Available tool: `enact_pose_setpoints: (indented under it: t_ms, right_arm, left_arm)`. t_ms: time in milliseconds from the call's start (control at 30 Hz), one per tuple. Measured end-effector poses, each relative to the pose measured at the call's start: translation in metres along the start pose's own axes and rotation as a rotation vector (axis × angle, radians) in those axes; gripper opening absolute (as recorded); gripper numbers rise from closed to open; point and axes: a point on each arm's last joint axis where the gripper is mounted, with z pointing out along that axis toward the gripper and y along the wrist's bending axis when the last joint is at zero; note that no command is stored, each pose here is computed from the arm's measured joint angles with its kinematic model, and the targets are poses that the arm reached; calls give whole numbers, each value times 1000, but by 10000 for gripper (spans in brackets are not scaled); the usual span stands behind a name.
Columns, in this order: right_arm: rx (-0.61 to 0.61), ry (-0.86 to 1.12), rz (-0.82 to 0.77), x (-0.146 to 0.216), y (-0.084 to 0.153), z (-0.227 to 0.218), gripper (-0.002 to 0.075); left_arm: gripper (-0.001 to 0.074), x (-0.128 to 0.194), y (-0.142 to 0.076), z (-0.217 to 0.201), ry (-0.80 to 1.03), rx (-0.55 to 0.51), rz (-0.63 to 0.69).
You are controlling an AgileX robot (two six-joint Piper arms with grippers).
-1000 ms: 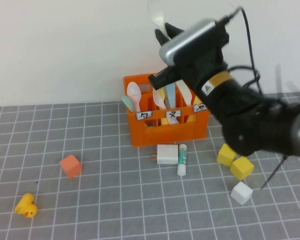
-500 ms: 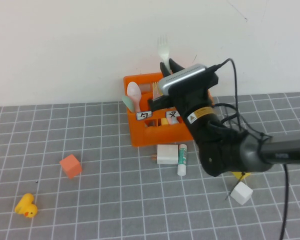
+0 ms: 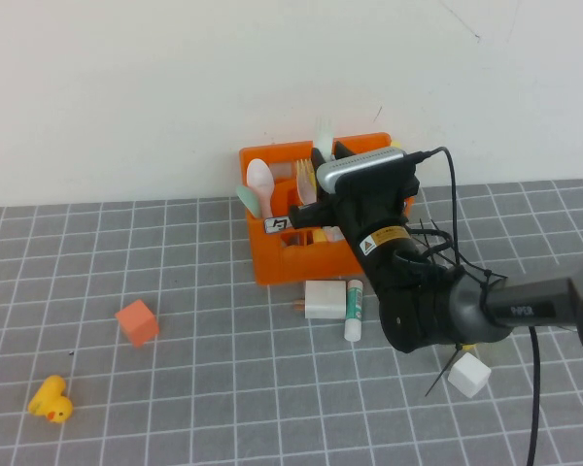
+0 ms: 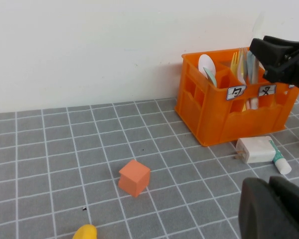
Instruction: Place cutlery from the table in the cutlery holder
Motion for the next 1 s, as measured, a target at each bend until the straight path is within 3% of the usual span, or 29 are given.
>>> enact_pose_setpoints:
  t_ms: [133,400,567,700,733,833,1000]
  right_arm:
    - [20,9,25,0,-2,0,370]
    - [48,-19,35,-2,-6,1,394]
    - [-6,-98,4,-42,-3,1,253]
    - [-114,-236,-86,-106,6,-4,121]
    - [-171,-266,-134,-139,10,-10,68]
    - [-277,-187,-221,-185,18,-24,20]
    - [-323,62,-317,-243,11,-63,2]
  left_arm:
    - [0,0,0,0,0,0,0]
    - [0,0,0,0,0,-1,2]
    - [0,0,0,0,0,-2,3]
    - [0,0,0,0,0,-2,3]
    - [0,0,0,0,0,-2,3]
    - [0,0,0,0,0,-2,3]
    - [0,0,0,0,-1,-4,7]
